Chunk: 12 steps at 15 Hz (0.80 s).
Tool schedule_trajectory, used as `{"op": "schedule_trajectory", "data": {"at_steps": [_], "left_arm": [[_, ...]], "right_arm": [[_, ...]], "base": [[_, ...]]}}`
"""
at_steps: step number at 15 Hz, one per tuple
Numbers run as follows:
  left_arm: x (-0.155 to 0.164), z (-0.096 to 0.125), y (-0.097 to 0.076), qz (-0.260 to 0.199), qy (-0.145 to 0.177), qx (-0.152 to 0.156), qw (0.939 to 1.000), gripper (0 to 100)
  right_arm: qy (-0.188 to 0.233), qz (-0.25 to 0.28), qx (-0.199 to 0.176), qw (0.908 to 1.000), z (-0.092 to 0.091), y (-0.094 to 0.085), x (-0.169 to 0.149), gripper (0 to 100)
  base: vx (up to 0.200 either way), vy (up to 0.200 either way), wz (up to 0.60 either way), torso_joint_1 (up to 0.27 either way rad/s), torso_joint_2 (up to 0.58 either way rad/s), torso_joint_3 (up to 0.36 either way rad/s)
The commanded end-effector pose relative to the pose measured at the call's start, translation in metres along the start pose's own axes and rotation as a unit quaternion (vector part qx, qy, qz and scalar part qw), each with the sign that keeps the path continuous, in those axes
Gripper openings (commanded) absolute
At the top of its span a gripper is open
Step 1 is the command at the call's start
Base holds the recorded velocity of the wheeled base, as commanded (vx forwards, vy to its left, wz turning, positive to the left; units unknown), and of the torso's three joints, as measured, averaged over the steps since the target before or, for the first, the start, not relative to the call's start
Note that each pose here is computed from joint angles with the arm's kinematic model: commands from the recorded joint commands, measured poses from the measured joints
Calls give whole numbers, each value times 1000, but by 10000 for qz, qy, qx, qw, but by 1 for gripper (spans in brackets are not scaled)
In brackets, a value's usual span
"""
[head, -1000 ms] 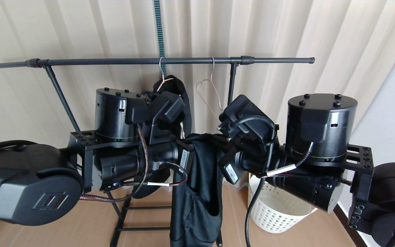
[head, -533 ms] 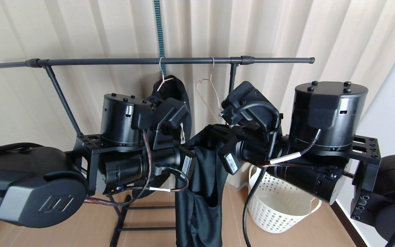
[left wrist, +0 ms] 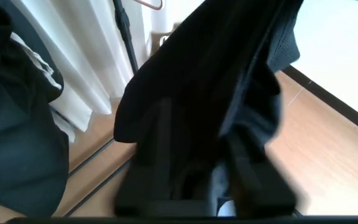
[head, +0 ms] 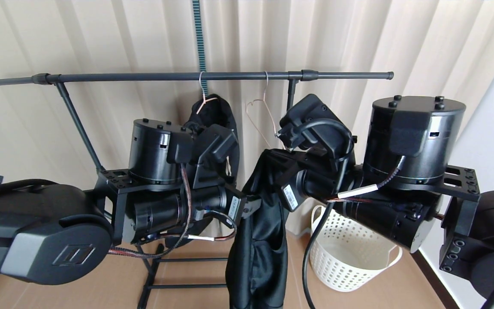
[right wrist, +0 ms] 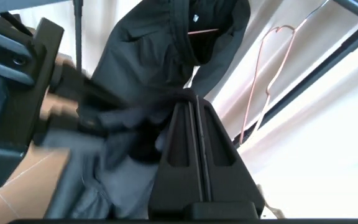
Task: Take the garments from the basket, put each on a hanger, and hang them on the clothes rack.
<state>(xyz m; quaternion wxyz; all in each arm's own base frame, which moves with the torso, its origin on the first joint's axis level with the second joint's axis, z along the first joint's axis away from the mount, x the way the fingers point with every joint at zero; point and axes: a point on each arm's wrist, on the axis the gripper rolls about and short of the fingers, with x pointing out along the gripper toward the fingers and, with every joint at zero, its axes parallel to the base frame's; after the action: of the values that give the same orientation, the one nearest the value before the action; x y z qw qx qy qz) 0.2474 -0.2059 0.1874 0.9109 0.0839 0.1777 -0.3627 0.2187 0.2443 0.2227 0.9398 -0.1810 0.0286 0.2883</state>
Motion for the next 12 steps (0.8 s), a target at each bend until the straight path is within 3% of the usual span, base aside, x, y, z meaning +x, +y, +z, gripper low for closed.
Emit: {"op": "schedule_trajectory", "data": {"at_steps": [1, 7, 8, 10, 12], "left_arm": [[1, -5, -1, -30, 84, -3, 10000, 100], [-4, -41, -2, -36, 674, 64, 9977, 100], [-6, -43, -2, -36, 704, 235, 9972, 100], [-8, -39, -3, -58, 603, 262, 9978, 100], [-8, -36, -4, -61, 482, -58, 9988, 100]], "right_arm": [[-38, -107, 19, 9999, 4, -1, 0, 0], [-301, -640, 157, 9974, 11, -4, 4, 0], [-322, -646, 165, 9973, 13, -4, 4, 0], [-333, -657, 163, 9971, 13, -4, 4, 0], [-264, -900, 186, 9954, 13, -5, 7, 0]], "base": [[0, 0, 0, 0, 0, 0], [0, 0, 0, 0, 0, 0], [0, 0, 0, 0, 0, 0], [0, 0, 0, 0, 0, 0], [0, 0, 0, 0, 0, 0]]}}
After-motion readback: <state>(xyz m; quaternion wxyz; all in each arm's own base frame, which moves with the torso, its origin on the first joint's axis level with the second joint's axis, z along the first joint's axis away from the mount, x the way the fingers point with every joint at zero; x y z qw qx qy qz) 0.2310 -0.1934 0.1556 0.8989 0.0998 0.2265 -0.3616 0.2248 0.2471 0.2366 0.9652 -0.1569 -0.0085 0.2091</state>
